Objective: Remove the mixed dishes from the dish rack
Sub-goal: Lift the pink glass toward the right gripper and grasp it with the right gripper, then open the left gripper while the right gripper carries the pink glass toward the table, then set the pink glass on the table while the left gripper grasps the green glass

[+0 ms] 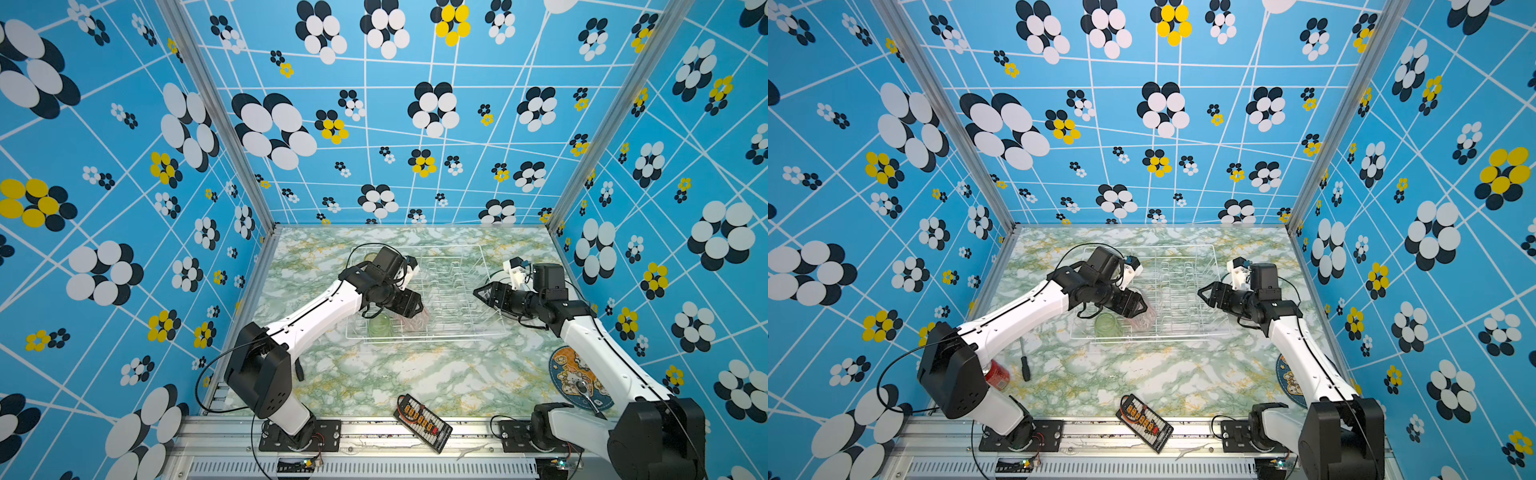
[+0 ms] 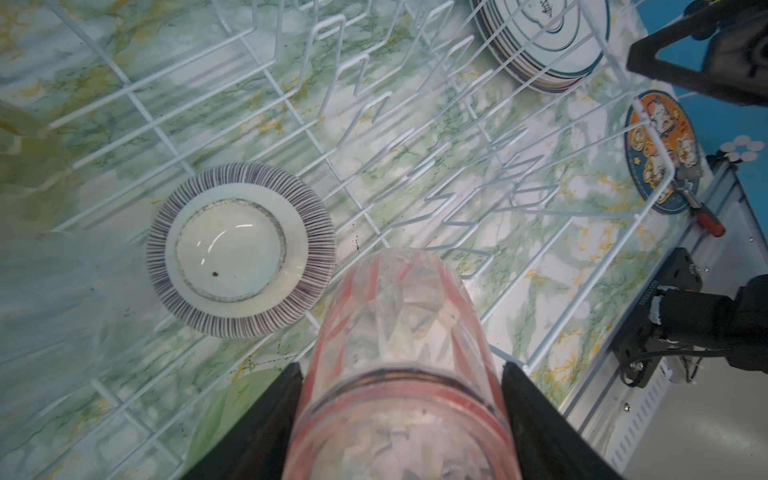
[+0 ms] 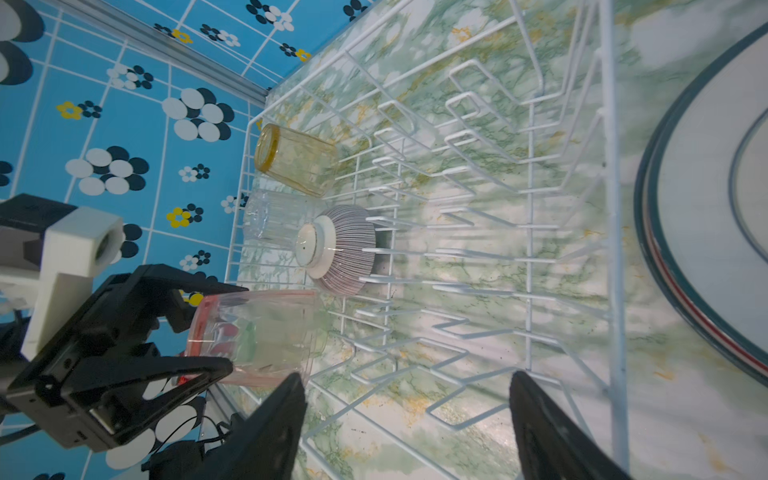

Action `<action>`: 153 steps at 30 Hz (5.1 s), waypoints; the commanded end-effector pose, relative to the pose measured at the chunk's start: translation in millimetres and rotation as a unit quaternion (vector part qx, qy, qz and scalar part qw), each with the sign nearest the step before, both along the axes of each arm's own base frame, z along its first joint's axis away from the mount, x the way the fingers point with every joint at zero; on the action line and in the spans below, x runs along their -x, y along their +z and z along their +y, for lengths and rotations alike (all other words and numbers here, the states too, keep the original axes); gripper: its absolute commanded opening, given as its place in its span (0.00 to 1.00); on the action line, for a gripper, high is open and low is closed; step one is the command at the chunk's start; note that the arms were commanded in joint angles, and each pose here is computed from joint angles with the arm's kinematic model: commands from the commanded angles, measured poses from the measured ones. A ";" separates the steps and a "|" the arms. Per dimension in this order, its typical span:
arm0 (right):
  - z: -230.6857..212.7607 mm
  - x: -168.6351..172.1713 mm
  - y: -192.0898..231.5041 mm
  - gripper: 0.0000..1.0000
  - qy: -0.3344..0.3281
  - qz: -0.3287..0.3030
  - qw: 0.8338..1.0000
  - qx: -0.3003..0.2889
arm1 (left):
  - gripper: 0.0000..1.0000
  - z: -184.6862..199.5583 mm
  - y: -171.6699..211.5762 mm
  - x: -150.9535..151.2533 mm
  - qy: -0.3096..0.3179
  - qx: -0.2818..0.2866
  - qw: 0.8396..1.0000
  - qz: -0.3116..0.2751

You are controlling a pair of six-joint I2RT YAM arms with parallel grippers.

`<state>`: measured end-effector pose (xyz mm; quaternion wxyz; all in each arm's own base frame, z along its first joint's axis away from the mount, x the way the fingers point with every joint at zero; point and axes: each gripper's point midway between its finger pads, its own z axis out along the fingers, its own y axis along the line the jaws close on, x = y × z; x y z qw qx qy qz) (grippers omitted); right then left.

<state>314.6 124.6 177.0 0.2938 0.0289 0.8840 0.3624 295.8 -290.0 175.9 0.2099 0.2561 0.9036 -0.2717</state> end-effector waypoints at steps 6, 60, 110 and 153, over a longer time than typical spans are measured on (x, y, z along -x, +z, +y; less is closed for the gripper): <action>46.5 22.9 50.9 0.57 0.110 -0.063 0.981 -0.148 | 0.45 -19.1 63.0 -3.1 -0.027 0.203 0.979 0.001; 69.5 88.5 134.0 0.00 0.170 -0.134 0.976 -0.002 | 0.99 43.2 108.2 -22.1 0.087 0.213 0.961 -0.154; 36.9 167.7 -102.9 0.04 0.202 0.219 0.861 0.412 | 0.99 109.0 6.2 21.1 0.095 -0.198 0.967 -0.129; 64.0 140.9 10.6 0.66 0.177 0.043 0.940 0.288 | 0.99 83.4 -64.1 37.3 0.044 -0.235 0.971 0.009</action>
